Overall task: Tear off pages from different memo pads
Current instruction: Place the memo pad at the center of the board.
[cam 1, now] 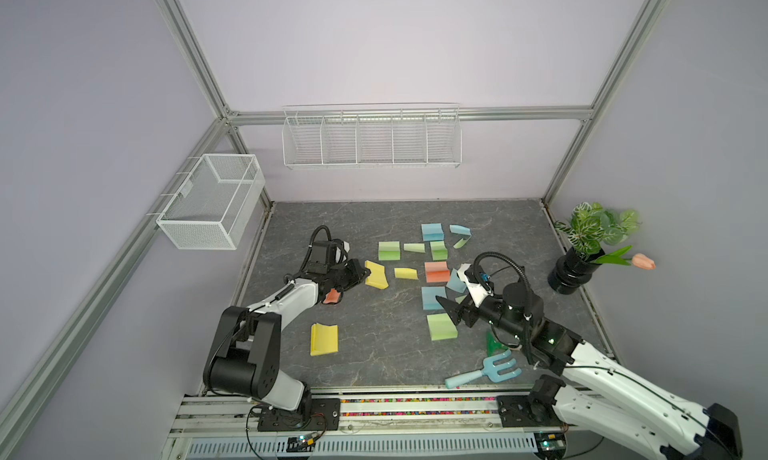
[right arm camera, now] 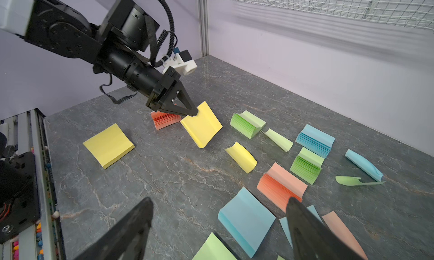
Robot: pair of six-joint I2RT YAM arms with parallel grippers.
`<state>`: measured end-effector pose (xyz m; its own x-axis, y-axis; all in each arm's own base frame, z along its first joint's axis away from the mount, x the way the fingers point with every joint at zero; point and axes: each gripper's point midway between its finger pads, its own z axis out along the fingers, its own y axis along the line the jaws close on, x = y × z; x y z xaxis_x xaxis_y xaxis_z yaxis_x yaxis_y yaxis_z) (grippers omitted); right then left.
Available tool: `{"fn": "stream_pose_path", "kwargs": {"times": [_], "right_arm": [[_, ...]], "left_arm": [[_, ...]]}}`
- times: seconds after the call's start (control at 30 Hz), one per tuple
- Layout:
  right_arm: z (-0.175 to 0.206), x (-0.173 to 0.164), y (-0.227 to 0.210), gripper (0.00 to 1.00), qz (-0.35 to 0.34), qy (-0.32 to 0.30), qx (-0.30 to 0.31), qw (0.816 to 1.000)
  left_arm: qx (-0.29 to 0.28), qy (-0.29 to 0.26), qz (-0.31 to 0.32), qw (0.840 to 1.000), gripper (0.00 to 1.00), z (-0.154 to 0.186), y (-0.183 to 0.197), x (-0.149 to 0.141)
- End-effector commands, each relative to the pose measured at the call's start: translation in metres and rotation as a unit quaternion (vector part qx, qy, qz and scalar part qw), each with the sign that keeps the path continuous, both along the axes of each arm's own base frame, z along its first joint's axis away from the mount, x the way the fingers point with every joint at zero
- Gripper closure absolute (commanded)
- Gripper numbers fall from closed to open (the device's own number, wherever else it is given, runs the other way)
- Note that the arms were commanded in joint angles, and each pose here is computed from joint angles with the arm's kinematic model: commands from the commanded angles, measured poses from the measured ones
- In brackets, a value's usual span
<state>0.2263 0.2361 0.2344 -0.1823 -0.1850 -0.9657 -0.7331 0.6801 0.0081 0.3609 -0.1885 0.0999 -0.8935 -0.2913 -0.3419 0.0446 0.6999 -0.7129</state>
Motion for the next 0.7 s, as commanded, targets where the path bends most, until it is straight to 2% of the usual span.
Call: {"fn": "stream_pose_path", "kwargs": {"times": [0.0,0.17,0.2,0.27,0.33,0.5,0.57,0.67], "right_arm": [[0.012,0.001,0.001,0.11,-0.001,-0.018,0.032,0.999],[0.005,0.005,0.003,0.11,-0.005,-0.011,0.019,1.000],[0.004,0.005,0.004,0.11,-0.004,-0.010,0.019,1.000],[0.003,0.006,0.006,0.11,-0.002,-0.007,0.017,1.000],[0.003,0.006,0.006,0.11,-0.003,-0.006,0.017,1.000],[-0.002,0.007,0.005,0.11,-0.007,-0.004,0.015,1.000],[-0.004,0.008,0.006,0.11,-0.007,-0.001,0.015,1.000],[-0.005,0.007,0.007,0.11,-0.004,0.003,0.016,1.000]], "left_arm": [[-0.012,-0.011,-0.032,0.999,1.00,0.004,-0.012,0.016],[0.014,0.010,-0.031,0.999,1.00,-0.011,-0.011,0.028],[0.021,0.014,-0.029,0.999,0.95,-0.013,-0.009,0.030],[0.037,0.025,-0.030,0.999,0.74,-0.019,-0.007,0.030],[0.057,0.029,-0.024,0.998,0.62,-0.021,-0.001,0.030],[0.148,0.014,0.041,0.988,0.46,-0.004,0.033,0.027],[0.187,-0.006,0.081,0.979,0.41,0.013,0.050,0.025],[0.233,-0.041,0.146,0.961,0.40,0.038,0.078,0.022]]}}
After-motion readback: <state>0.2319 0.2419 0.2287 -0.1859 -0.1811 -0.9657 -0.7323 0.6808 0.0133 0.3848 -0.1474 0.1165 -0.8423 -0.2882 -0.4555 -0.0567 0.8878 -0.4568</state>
